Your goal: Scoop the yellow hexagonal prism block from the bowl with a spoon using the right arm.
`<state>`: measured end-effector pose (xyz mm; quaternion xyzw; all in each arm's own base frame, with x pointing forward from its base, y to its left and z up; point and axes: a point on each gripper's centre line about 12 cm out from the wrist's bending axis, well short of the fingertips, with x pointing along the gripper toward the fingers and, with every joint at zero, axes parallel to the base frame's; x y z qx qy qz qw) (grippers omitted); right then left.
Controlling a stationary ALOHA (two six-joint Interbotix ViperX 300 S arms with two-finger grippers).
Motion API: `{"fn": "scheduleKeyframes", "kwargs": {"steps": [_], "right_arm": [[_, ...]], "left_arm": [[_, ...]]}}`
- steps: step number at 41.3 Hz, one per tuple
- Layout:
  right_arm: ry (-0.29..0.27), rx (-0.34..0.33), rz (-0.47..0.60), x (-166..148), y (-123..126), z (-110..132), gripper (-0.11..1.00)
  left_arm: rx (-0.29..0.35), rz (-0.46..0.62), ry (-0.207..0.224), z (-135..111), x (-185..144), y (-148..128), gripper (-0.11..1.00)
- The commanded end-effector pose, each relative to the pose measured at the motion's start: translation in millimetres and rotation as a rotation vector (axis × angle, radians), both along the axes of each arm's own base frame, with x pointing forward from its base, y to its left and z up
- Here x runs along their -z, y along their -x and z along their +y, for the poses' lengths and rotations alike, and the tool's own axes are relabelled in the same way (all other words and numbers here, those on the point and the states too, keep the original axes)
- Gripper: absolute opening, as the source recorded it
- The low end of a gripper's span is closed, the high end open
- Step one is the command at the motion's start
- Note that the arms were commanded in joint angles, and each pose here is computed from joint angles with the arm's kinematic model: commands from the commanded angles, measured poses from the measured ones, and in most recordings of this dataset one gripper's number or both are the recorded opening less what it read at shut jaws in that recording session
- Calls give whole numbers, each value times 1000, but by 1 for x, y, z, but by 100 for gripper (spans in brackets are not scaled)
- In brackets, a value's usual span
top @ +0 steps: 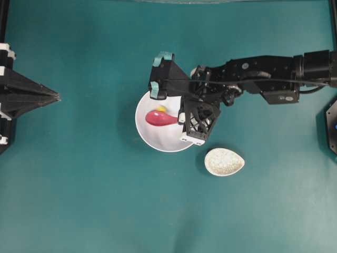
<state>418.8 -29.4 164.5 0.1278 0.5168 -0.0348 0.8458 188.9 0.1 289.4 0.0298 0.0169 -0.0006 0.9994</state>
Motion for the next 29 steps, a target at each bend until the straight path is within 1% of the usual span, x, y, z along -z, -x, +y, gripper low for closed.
{"fn": "scheduleKeyframes", "kwargs": {"steps": [1, 12, 18, 23, 29], "right_arm": [[9, -2, -46, -10, -2, 2, 24], [13, -1, -63, -11, -3, 2, 24], [24, -10, -66, -15, -2, 1, 24], [33, -15, -81, -25, 1, 1, 24], [49, -25, -114, -46, 7, 1, 24]], "left_arm": [[0, -32, 1, 0, -13, -2, 9], [0, -32, 1, 0, -13, -2, 9], [1, -34, 2, 0, -13, -2, 9], [1, -32, 2, 0, -13, -2, 9], [1, -35, 2, 0, -14, -2, 9]]}}
